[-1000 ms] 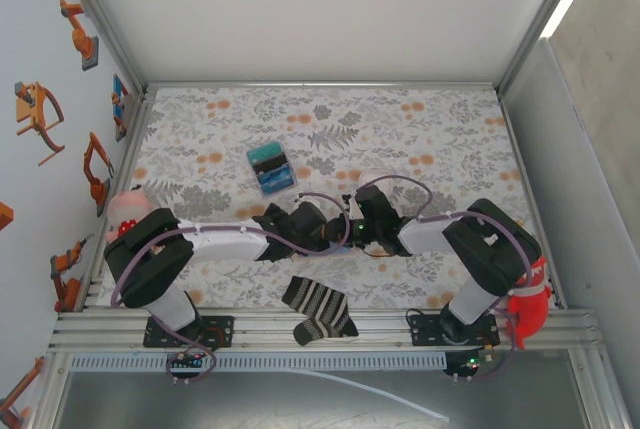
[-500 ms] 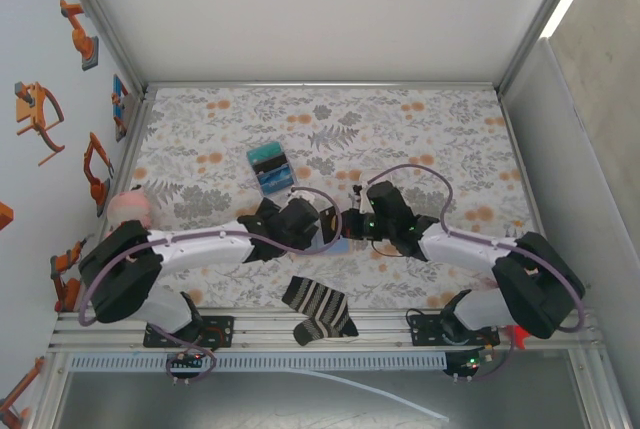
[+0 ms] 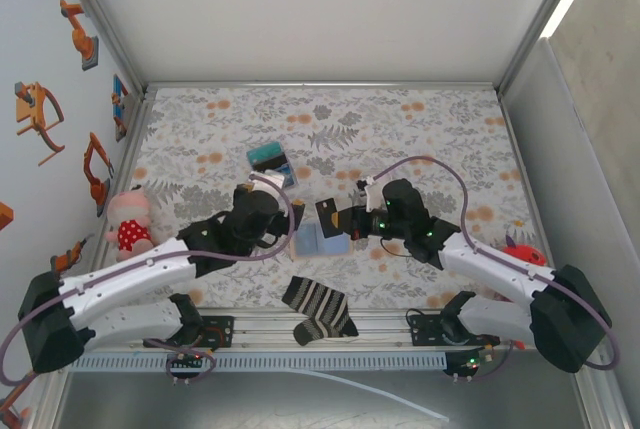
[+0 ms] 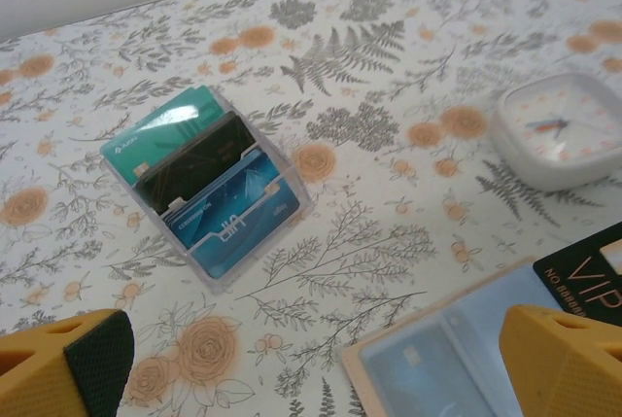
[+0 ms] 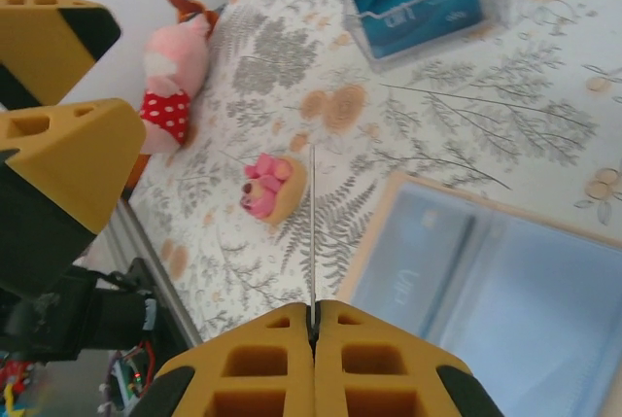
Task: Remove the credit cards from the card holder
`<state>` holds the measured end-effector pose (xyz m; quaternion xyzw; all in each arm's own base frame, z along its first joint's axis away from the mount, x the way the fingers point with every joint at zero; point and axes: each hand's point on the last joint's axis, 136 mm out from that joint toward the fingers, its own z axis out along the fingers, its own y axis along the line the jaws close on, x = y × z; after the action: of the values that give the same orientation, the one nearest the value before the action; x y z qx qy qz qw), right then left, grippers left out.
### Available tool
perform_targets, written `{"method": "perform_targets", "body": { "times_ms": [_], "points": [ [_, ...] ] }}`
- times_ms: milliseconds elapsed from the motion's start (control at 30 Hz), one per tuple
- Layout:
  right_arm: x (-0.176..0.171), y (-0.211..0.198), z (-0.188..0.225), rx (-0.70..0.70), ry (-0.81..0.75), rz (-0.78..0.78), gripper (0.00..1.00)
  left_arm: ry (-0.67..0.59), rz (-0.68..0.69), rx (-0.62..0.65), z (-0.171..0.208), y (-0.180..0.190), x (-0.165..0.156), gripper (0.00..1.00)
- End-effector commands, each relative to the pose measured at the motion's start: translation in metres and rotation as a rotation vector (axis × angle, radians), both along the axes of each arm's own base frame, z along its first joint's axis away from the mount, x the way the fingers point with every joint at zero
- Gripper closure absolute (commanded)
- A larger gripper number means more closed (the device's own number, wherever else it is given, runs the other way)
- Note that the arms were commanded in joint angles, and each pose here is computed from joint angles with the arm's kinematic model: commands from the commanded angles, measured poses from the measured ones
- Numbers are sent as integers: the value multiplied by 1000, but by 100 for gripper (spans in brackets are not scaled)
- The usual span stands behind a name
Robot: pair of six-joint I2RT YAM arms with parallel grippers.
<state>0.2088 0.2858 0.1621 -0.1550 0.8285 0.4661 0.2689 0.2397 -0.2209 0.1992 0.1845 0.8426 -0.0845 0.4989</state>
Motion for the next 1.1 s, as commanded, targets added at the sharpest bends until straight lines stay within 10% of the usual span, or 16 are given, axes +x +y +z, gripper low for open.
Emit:
{"method": "perform_targets", "body": {
  "times_ms": [0,533,1067],
  "points": [
    [-11,14,30,90,-86,121,100,28,-118,-136,11,-9,-13,3],
    [-54,15,46,-147,-194,523,100,55,-606,-56,43,-41,-50,3],
    [-78,13,64,-116,-244,709,100,275,-959,-147,25,-84,-97,56]
  ]
}}
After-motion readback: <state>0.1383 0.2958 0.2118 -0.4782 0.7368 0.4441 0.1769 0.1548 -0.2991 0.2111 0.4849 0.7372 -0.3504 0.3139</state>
